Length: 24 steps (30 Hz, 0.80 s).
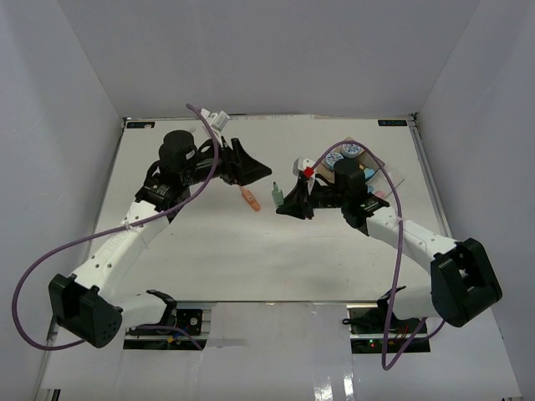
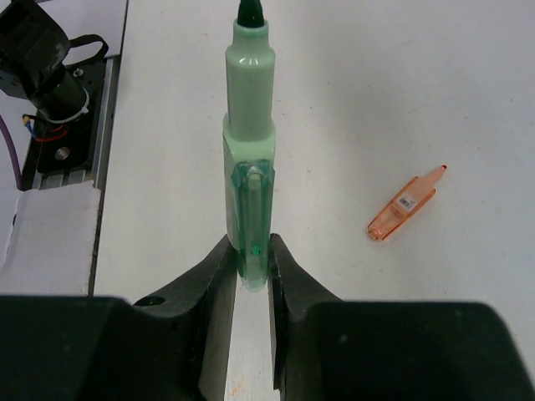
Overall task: Sort the stationery into containers
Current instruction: Close the pen cap on the pen.
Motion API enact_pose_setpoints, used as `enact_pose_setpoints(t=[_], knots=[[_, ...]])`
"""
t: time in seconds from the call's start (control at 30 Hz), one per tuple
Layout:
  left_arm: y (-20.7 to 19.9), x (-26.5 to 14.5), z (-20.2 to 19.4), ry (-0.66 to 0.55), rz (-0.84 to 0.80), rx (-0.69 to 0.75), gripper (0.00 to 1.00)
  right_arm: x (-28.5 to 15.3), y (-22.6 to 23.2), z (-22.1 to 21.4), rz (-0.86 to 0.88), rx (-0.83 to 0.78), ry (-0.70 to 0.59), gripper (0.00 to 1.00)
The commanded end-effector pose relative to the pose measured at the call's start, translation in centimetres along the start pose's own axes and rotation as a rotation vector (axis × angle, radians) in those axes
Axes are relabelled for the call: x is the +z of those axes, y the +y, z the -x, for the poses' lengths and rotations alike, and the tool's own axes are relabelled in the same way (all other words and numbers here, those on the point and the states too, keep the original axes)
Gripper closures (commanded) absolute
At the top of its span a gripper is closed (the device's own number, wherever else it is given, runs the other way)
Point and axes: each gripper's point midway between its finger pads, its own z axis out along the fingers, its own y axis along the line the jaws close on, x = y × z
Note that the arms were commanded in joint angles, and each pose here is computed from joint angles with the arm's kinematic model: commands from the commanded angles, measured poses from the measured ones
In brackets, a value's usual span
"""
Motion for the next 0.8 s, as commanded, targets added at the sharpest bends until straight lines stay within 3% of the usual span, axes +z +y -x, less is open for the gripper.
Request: enact_pose_setpoints(t=[0.0, 0.3, 0.77], knots=[[-0.6, -2.2, 1.6, -0.088, 0.061, 0.156, 0.21, -0.6, 0.0, 1.1, -0.034, 0.000, -0.021, 0.92], [2.0, -1.7, -2.2, -0.010, 0.067, 0.266, 0.26, -0.7, 0.0, 1.8, -0.035, 0.049, -0.001, 0.92], [1.2, 0.6, -1.8, 0.003, -0.008, 0.286, 0.29, -0.7, 0.2, 2.2, -0.026, 0.051, -0.001, 0.92]])
